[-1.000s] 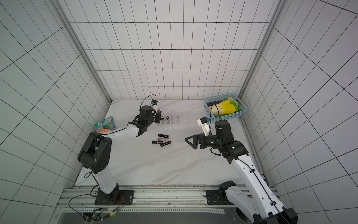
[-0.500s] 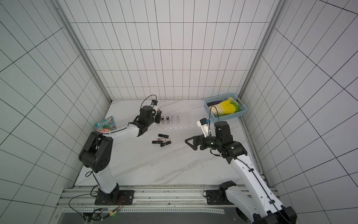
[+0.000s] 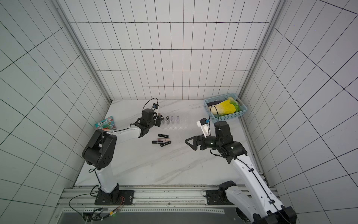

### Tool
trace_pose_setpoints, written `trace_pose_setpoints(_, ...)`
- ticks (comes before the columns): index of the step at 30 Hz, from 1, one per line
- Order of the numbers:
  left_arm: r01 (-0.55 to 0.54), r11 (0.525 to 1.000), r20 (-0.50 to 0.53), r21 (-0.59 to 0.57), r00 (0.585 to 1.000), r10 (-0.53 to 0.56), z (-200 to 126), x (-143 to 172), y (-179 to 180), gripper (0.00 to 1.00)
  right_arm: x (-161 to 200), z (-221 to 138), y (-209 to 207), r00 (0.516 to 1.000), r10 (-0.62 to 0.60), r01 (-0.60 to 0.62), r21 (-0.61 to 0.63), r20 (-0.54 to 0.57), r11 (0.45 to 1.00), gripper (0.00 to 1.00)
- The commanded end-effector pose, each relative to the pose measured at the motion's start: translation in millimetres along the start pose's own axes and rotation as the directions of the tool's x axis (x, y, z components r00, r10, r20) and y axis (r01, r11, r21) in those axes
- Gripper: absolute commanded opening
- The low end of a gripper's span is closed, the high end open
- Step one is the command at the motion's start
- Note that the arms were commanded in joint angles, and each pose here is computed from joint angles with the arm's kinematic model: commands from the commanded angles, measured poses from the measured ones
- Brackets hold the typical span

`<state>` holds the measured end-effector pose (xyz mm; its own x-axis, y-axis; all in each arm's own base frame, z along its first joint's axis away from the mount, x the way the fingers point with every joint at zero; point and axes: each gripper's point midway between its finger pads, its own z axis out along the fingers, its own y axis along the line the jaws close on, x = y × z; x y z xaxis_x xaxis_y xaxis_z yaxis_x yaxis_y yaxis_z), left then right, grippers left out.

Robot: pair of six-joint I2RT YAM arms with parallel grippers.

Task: Arrange the lipsticks in the organizer
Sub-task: Place the lipstick in the storage box.

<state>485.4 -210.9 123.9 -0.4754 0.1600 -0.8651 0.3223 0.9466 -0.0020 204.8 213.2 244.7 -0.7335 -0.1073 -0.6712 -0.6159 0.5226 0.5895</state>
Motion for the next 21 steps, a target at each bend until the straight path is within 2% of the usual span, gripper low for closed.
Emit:
trace_pose_setpoints(1, 0.017, 1.000, 0.032, 0.010, 0.999, -0.017, -3, -11, -3, 0.31, -2, 1, -1, 1.000, -0.005, 0.005, -0.014, 0.009, 1.000, 0.93)
trace_pose_setpoints(4, 0.043, 0.999, 0.088, 0.021, 0.995, -0.044, -21, -26, -2, 0.50, -5, 8, -9, 1.000, 0.015, -0.015, 0.003, -0.007, 1.000, 0.93)
trace_pose_setpoints(8, 0.091, 0.994, 0.169, 0.059, 0.981, -0.100, -58, -54, -7, 0.62, -12, 27, -28, 0.998, 0.015, -0.010, 0.068, -0.068, 0.998, 0.86)
trace_pose_setpoints(11, 0.163, 0.984, 0.204, 0.073, 0.963, -0.175, -93, -65, -5, 0.63, -14, 51, -48, 0.987, -0.033, 0.061, 0.180, -0.157, 0.982, 0.73)
trace_pose_setpoints(15, 0.295, 0.952, 0.210, 0.087, 0.928, -0.307, -127, -55, 4, 0.63, -13, 90, -65, 0.948, -0.119, 0.203, 0.273, -0.296, 0.940, 0.64)
trace_pose_setpoints(18, 0.360, 0.930, 0.183, 0.076, 0.912, -0.368, -139, -35, 10, 0.63, -12, 118, -70, 0.923, -0.151, 0.255, 0.269, -0.354, 0.929, 0.55)
trace_pose_setpoints(21, 0.414, 0.908, 0.177, 0.062, 0.891, -0.419, -146, -15, 19, 0.63, -7, 143, -70, 0.892, -0.186, 0.305, 0.246, -0.411, 0.920, 0.54)
